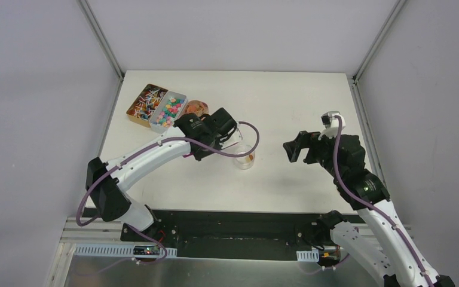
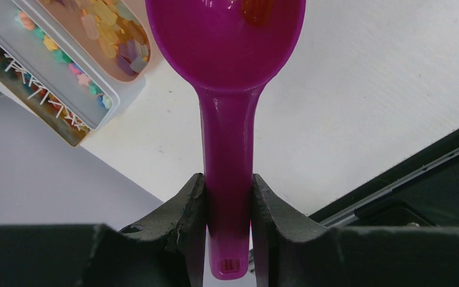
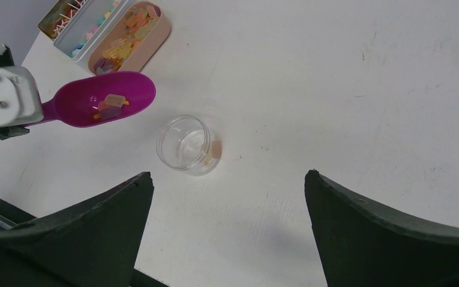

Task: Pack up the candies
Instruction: Place the fake candies in the packing bottle.

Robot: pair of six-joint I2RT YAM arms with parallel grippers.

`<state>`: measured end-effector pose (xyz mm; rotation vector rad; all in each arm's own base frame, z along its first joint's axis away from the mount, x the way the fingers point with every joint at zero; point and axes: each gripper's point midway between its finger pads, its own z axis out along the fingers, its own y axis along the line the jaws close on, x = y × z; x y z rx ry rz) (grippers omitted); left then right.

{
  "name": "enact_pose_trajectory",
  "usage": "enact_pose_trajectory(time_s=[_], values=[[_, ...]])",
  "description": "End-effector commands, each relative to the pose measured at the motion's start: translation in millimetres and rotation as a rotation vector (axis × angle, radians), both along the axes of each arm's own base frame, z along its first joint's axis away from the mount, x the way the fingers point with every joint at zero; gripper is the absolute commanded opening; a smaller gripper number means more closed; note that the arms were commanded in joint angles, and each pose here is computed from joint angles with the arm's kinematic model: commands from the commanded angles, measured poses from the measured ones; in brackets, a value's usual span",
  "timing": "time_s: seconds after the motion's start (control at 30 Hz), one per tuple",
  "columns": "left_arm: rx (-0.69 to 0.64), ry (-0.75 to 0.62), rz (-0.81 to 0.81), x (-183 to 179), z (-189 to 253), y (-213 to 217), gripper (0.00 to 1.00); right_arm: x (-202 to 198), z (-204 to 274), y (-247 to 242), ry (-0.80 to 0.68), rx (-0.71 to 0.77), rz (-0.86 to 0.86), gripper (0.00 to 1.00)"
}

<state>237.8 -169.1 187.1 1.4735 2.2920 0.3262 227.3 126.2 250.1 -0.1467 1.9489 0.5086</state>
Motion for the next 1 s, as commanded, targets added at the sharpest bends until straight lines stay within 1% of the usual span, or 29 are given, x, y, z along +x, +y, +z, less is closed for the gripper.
enact_pose_trajectory(time_s=[0.0,0.17,0.23,0.27,0.33,0.4,0.47,0.5,0.57,0.63,0.73,0.77,0.97], values=[[0.11,0.003,0.03,-8,4,8,0.0,1,27,-9,-0.082,0.004,-0.036,1.0],[0.147,0.001,0.004,-14,6,-5,0.0,0,21,-8,-0.069,0.009,-0.031,1.0],[0.169,0.006,-0.006,-16,5,-8,0.0,0,15,-1,-0.044,0.038,-0.014,0.99],[0.173,0.013,-0.012,-18,3,-10,0.0,-2,12,8,-0.022,0.066,0.022,0.99],[0.173,0.018,-0.021,-20,1,-15,0.0,-4,4,16,0.023,0.113,0.04,0.95],[0.175,0.02,-0.021,-21,0,-16,0.0,-4,-3,22,0.057,0.156,0.038,0.89],[0.181,0.022,-0.024,-21,-1,-15,0.0,-3,-7,28,0.075,0.206,0.044,0.75],[0.182,0.023,-0.023,-21,-1,-15,0.0,-3,-9,32,0.081,0.234,0.049,0.65],[0.177,0.025,-0.025,-22,-1,-16,0.0,-2,-12,39,0.103,0.287,0.058,0.42],[0.166,0.024,-0.028,-23,1,-17,0.0,0,-17,46,0.135,0.337,0.057,0.23],[0.148,0.026,-0.034,-24,3,-19,0.0,4,-21,60,0.169,0.411,0.088,0.05],[0.143,0.026,-0.036,-24,3,-19,0.0,6,-22,66,0.187,0.439,0.105,0.0],[0.118,0.037,-0.042,-27,2,-22,0.0,23,-25,96,0.215,0.541,0.2,0.0]])
